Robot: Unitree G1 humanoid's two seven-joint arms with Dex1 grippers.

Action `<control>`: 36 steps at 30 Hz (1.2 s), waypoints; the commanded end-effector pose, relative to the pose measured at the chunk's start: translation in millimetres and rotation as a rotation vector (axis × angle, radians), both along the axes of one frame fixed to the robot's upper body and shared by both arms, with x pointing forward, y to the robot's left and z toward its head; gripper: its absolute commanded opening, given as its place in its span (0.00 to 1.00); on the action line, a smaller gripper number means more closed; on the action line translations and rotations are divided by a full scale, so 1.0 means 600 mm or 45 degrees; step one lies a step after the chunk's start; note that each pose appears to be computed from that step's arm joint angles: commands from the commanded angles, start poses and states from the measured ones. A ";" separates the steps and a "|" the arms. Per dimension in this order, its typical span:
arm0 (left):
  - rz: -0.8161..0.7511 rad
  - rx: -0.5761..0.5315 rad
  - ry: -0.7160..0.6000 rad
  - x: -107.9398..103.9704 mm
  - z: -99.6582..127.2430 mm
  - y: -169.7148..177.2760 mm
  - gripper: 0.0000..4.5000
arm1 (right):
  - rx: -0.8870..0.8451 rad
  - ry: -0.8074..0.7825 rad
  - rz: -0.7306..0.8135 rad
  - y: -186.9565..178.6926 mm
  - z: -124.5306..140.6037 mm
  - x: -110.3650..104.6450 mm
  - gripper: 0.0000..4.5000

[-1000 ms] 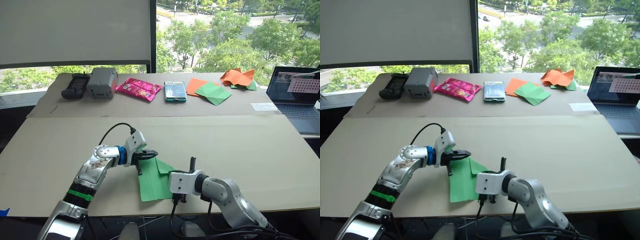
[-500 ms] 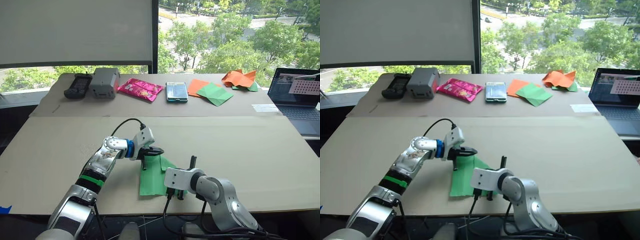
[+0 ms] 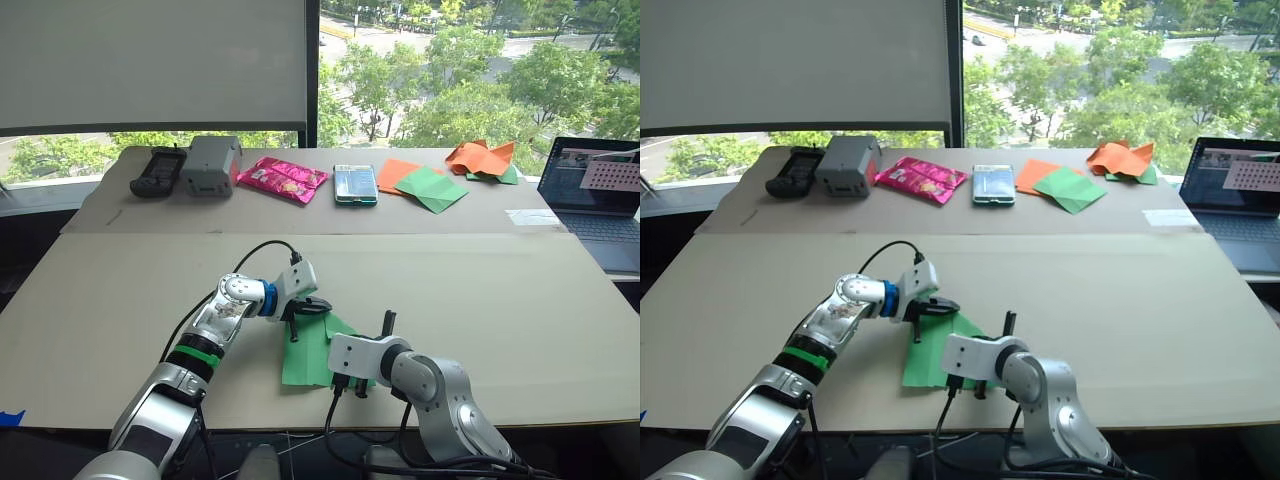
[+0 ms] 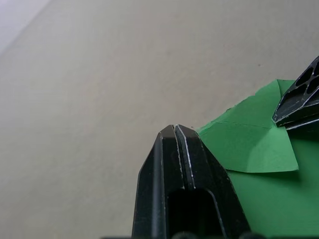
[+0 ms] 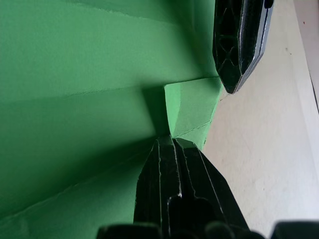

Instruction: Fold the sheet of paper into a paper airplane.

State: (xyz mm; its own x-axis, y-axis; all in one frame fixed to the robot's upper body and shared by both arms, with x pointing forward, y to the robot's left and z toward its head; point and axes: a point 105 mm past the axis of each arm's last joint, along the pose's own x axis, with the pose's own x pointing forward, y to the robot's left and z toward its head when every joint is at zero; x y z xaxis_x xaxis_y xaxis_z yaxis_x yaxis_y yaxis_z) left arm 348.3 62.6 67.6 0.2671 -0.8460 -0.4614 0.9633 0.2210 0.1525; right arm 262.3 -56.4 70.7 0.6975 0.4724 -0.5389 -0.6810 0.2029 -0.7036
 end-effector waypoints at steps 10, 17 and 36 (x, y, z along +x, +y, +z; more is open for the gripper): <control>-0.045 0.186 -0.061 0.007 -0.034 -0.005 0.00 | -0.087 -0.032 -0.024 -0.026 -0.001 0.009 0.00; -0.086 0.265 -0.037 -0.004 -0.057 0.005 0.00 | -0.070 -0.048 -0.038 -0.031 0.007 0.015 0.00; -0.059 0.252 -0.061 -0.009 -0.067 0.007 0.00 | 0.577 0.142 -0.035 -0.025 0.116 0.039 0.38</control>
State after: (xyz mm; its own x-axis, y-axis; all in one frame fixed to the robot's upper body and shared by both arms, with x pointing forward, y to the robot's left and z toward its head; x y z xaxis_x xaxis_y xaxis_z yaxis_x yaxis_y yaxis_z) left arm 351.9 56.1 56.1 0.2852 -0.8070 -0.5172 0.9448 0.1458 0.2935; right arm 284.2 -69.5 132.8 0.6621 0.6415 -0.3874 -0.7353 0.4565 -0.5009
